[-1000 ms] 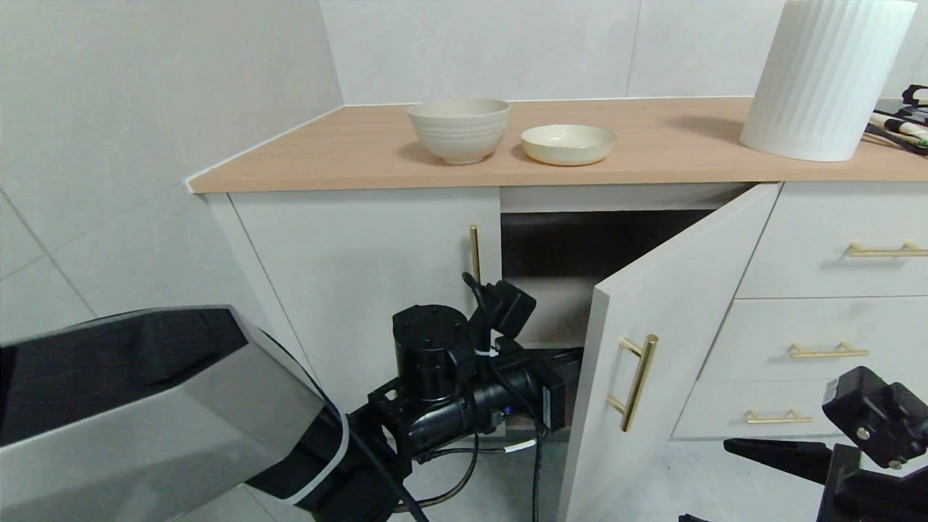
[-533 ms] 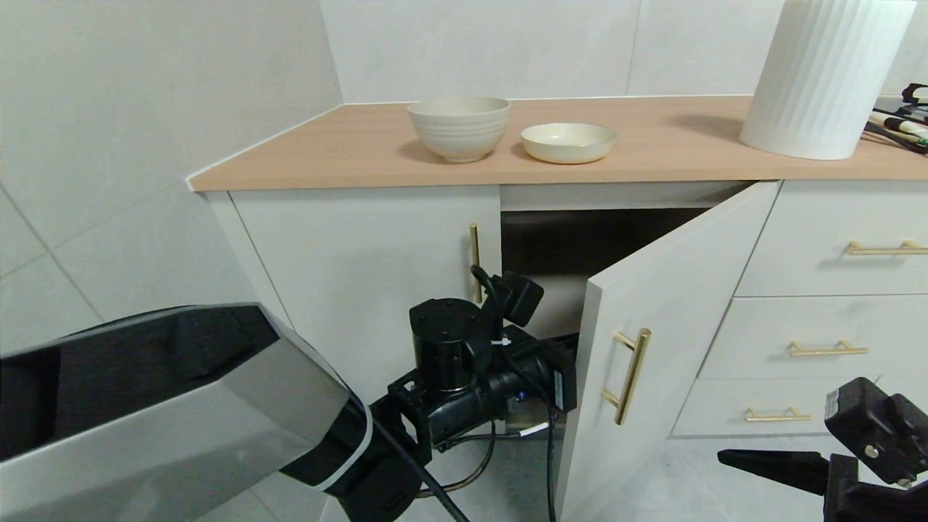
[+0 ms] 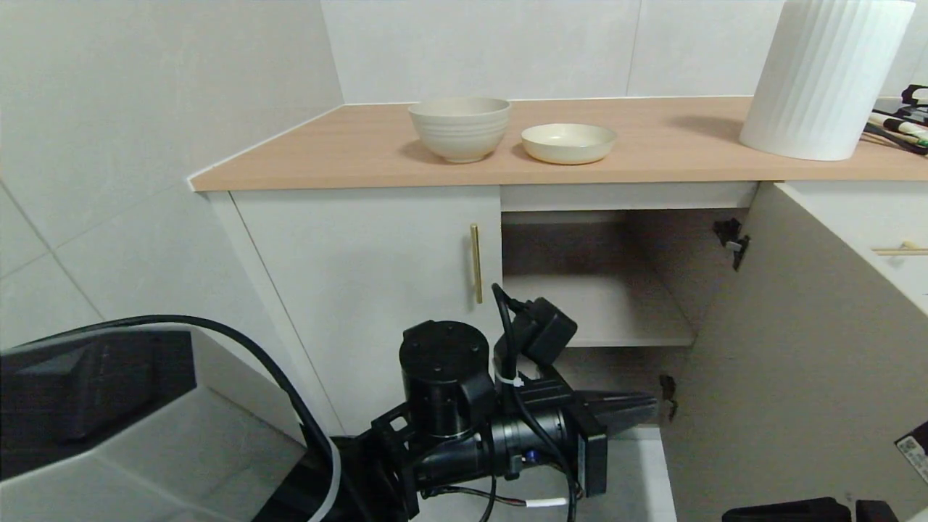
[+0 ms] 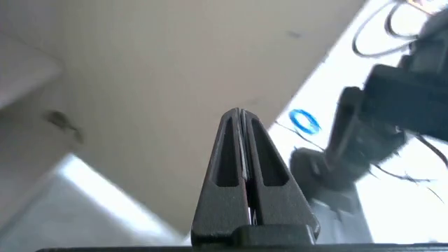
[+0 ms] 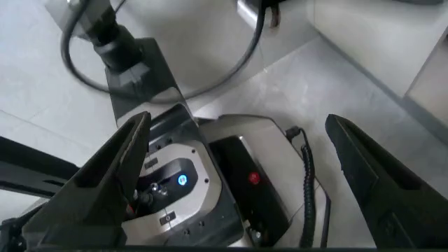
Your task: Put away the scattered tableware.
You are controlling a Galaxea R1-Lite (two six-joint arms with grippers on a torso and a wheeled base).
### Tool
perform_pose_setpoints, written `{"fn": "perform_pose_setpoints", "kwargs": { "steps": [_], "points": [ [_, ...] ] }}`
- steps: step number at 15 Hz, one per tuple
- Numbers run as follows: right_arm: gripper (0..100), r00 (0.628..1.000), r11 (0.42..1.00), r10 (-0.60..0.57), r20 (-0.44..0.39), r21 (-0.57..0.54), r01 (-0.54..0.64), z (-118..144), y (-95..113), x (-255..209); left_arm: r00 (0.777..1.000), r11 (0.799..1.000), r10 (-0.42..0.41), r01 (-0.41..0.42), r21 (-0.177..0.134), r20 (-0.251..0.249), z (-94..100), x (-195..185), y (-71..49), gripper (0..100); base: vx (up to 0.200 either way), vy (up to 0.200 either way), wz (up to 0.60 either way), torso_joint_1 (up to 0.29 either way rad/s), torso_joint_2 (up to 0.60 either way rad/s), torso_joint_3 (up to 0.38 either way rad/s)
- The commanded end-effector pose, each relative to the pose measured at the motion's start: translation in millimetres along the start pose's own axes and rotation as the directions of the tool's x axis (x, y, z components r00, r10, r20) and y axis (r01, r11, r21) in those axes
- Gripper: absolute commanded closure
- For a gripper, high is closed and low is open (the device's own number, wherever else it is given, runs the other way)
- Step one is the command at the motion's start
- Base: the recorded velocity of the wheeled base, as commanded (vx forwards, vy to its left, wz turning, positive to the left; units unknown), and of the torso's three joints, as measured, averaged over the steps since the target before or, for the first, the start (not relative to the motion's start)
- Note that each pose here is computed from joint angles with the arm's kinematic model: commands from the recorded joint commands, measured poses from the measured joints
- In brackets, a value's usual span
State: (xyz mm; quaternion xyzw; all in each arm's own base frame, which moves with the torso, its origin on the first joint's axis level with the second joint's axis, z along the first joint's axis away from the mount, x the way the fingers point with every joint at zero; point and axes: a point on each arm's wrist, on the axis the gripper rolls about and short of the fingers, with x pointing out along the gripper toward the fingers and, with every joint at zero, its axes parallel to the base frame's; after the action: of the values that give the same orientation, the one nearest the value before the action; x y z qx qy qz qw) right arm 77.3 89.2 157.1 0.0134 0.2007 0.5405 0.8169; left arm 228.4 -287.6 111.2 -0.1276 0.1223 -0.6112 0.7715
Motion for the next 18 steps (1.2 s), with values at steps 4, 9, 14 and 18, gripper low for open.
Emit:
{"fn": "perform_pose_setpoints", "kwargs": {
  "steps": [4, 9, 14, 18],
  "points": [
    [0, 0.997, 0.997, -0.075, 0.029, 0.007, 0.075, 9.1, -4.6, 1.0, 0.989, 0.988, 0.139, -0.142, 0.064, 0.041, 14.7, -27.3, 21.6, 100, 0.0, 0.0, 0.0, 0.0, 0.0, 0.0],
    [0, 0.968, 0.965, -0.249, 0.036, 0.094, 0.244, 20.5, -16.8, 11.1, 0.918, 0.92, 0.392, -0.393, -0.001, -0.063, 65.3, -105.9, -0.1, 100, 0.0, 0.0, 0.0, 0.0, 0.0, 0.0],
    [0, 0.963, 0.958, -0.267, 0.04, 0.116, 0.261, 31.4, -20.4, 17.8, 0.861, 0.861, 0.507, -0.508, -0.026, -0.036, 80.6, -184.1, -34.0, 100, 0.0, 0.0, 0.0, 0.0, 0.0, 0.0],
    [0, 0.95, 0.951, -0.297, 0.092, 0.118, 0.286, 67.5, -34.0, 35.3, 0.799, 0.797, 0.601, -0.601, -0.06, -0.027, 85.4, -235.6, -66.6, 0, 0.0, 0.0, 0.0, 0.0, 0.0, 0.0]
  ]
}}
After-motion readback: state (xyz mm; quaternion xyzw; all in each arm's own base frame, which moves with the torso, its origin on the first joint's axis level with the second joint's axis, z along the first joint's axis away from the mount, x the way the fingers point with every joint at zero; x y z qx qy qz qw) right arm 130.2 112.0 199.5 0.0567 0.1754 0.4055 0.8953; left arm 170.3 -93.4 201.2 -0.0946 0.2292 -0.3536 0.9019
